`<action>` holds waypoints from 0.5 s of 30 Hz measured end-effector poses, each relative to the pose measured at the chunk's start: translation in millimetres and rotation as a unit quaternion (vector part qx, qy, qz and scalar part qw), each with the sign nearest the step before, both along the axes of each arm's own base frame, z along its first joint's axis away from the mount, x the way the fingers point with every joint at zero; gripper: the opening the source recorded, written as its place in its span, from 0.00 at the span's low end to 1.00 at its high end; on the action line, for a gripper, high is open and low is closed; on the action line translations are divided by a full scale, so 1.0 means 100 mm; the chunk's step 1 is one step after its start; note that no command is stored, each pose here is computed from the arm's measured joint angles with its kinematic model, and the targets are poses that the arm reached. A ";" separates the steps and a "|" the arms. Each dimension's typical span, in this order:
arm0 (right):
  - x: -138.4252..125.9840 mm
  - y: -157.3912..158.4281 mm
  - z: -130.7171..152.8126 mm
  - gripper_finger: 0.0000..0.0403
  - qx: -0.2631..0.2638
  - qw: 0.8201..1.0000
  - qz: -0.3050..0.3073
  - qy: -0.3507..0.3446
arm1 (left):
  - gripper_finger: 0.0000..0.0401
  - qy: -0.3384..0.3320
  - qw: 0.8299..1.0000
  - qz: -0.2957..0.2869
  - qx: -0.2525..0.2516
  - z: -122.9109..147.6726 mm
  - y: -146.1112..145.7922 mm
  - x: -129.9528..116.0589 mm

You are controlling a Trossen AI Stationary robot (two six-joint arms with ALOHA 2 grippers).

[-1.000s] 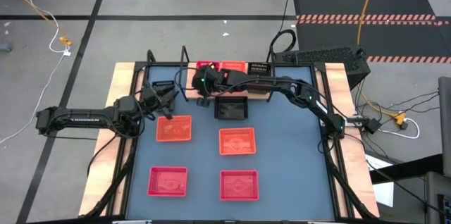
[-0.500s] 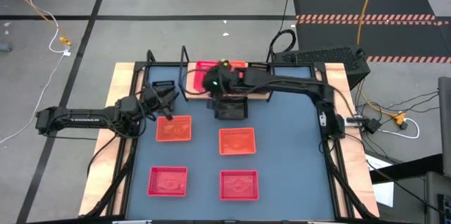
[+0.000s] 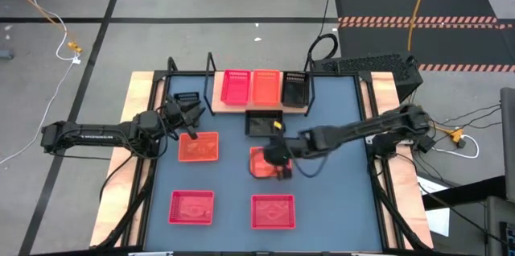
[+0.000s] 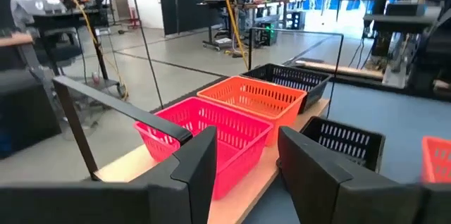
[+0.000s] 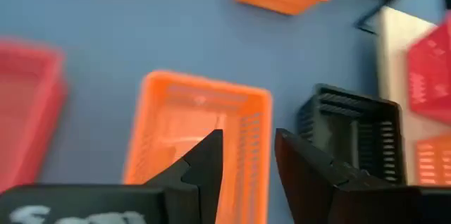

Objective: Stack baskets on shelf by color
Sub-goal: Stack the right black bin on the black bin on the shelf

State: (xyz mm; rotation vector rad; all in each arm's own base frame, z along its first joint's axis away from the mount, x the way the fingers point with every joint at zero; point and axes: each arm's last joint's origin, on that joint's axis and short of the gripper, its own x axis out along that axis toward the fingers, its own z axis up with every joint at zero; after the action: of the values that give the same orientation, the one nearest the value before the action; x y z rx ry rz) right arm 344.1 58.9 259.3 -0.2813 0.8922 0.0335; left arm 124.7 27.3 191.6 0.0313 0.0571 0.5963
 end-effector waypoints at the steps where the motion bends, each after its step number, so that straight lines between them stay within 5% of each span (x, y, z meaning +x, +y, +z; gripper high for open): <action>1: -0.07 0.05 0.01 0.31 -0.010 1.000 0.019 0.004 | 0.38 0.005 1.000 0.000 0.007 0.00 0.00 0.00; 10: -0.54 0.23 -0.04 0.24 -0.078 0.979 0.185 0.017 | 0.38 0.026 0.999 0.000 0.025 -0.01 0.00 0.00; 15: -0.50 0.29 -0.21 0.22 -0.086 0.968 0.236 -0.003 | 0.38 0.026 0.999 0.000 0.025 -0.02 0.00 0.00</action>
State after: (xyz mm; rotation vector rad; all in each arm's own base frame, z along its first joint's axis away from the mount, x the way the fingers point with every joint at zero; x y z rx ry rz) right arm 293.9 88.3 238.2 -0.6519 0.8077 0.3974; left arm 124.5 27.7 190.1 0.0958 0.0928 0.5970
